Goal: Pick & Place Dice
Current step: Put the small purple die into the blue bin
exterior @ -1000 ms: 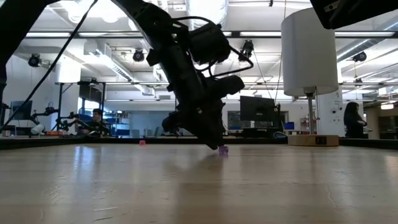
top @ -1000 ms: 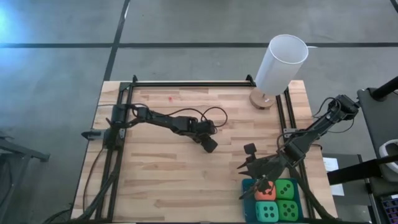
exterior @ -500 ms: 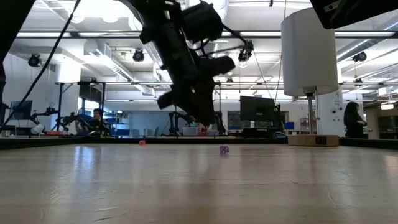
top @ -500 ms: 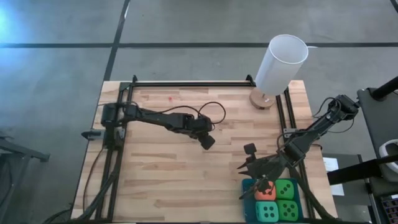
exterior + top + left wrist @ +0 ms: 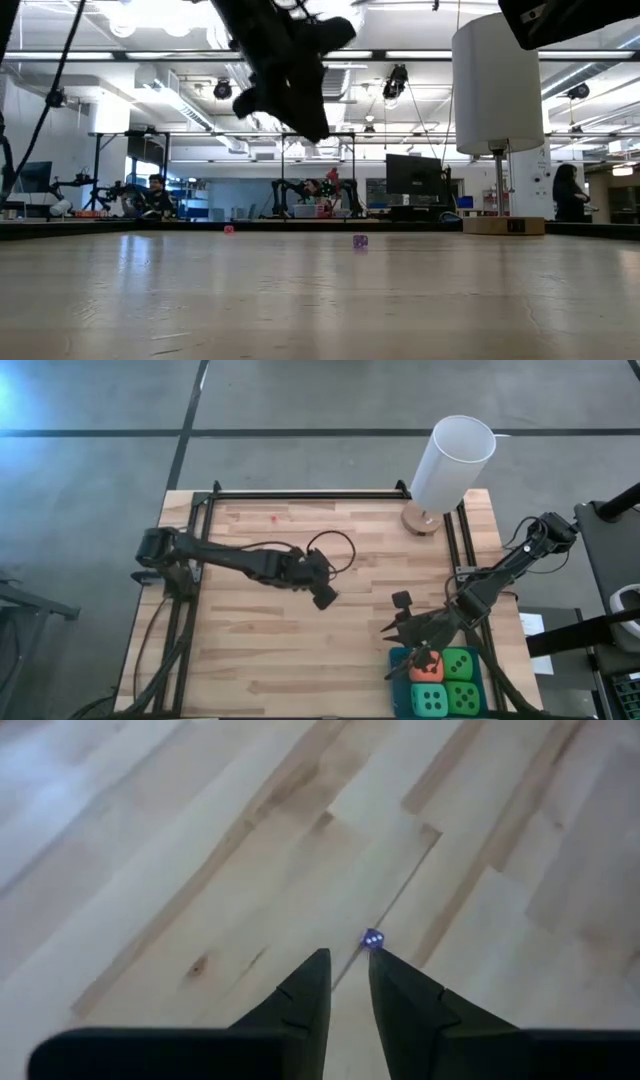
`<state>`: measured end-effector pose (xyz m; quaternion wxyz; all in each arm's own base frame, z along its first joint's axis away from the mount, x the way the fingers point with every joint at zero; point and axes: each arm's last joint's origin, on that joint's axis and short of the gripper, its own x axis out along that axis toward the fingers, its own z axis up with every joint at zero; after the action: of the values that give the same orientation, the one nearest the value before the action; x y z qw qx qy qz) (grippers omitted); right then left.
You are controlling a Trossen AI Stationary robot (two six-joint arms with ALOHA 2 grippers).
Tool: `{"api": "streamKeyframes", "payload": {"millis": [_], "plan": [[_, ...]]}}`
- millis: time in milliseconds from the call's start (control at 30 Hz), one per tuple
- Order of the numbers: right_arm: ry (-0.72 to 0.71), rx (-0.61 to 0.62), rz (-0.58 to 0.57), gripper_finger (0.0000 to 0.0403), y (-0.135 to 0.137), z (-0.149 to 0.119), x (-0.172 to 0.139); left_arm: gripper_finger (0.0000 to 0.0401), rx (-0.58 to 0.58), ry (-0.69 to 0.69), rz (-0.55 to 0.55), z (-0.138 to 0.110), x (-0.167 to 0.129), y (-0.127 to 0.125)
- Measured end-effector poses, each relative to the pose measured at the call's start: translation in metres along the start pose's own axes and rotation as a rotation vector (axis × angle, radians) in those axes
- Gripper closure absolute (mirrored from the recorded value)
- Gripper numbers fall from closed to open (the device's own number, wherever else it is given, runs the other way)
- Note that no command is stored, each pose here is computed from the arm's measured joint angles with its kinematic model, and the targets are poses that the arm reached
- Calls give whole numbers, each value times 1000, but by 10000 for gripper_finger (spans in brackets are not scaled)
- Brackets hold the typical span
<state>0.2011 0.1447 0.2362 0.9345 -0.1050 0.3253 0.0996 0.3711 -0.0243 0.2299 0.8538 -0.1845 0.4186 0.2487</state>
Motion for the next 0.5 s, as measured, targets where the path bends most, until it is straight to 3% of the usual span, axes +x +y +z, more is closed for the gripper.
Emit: {"api": "streamKeyframes", "payload": {"millis": [200, 500], "plan": [[-43, 30, -3, 310, -2, 3, 2, 323, 46, -91, 8, -10, -33, -16], [-14, 66, -66, 245, -18, -4, 18, 323, 88, -196, 8, -25, -67, -33]]}}
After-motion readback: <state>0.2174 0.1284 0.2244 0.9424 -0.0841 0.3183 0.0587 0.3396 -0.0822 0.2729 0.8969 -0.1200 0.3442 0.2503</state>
